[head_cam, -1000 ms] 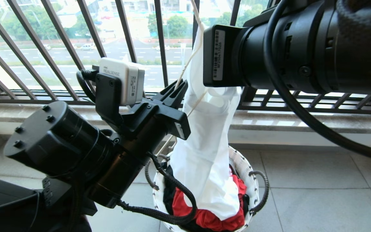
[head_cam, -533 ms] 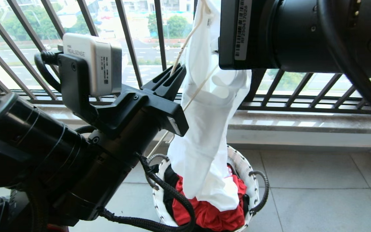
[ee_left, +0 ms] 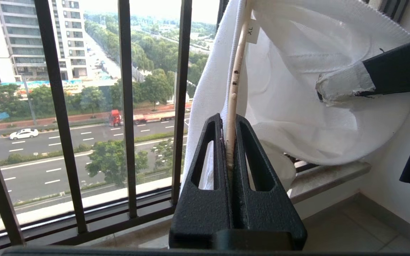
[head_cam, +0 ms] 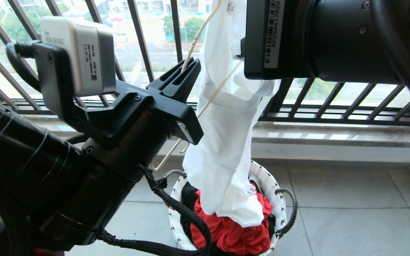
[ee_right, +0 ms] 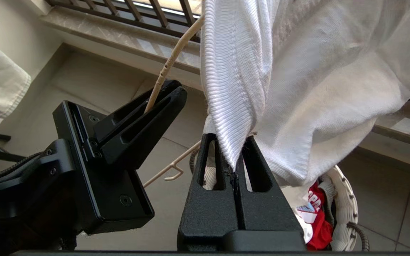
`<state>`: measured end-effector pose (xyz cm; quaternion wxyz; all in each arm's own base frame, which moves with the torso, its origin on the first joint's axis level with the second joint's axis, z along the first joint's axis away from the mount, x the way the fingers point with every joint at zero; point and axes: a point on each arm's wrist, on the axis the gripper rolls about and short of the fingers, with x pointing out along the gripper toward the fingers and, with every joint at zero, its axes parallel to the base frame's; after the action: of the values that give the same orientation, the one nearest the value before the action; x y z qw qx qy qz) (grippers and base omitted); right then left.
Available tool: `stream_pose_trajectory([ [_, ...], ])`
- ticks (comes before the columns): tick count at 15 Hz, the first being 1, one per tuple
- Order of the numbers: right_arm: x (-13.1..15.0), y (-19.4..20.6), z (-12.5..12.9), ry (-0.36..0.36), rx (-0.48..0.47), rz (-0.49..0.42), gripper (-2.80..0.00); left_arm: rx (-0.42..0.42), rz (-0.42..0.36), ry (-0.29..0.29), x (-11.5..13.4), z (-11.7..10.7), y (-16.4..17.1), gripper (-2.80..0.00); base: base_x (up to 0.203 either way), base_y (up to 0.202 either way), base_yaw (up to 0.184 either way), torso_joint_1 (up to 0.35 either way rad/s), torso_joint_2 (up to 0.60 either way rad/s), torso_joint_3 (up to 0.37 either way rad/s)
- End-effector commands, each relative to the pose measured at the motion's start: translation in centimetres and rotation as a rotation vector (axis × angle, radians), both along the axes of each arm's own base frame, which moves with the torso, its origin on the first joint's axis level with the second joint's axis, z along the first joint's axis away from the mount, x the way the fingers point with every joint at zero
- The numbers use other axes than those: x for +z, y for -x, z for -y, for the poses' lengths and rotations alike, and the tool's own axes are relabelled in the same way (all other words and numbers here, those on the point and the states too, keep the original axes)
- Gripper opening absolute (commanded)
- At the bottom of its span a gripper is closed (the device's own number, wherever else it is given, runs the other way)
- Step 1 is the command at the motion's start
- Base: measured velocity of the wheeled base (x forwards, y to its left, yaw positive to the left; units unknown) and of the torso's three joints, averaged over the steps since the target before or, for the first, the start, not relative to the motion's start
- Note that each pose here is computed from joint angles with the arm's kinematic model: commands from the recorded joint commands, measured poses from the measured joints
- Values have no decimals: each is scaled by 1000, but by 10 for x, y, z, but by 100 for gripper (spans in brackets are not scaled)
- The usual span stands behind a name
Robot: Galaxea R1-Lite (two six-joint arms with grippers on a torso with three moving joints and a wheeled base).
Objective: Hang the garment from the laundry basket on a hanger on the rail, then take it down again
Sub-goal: Hang the clothes on the clothes rack
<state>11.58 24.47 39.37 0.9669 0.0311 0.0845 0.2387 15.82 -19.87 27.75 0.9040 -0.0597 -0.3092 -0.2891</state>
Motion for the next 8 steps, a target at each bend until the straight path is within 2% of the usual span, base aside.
stream_pose_trajectory([
  [1, 1, 5, 2, 5, 3, 5, -280, 2, 17, 23, 6, -5, 4, -280, 0, 0, 0, 0, 0, 0],
  [2, 0, 6, 2, 17, -4, 11, -225, 3, 18, 22, 6, -5, 4, -280, 0, 0, 0, 0, 0, 0],
  [3, 1, 5, 1, 37, -18, 25, 0, 7, 20, 18, 6, -5, 4, -280, 0, 0, 0, 0, 0, 0],
  [8, 1, 8, 4, 64, -12, 38, 0, 9, 38, 34, 12, -10, 7, -280, 0, 0, 0, 0, 0, 0],
])
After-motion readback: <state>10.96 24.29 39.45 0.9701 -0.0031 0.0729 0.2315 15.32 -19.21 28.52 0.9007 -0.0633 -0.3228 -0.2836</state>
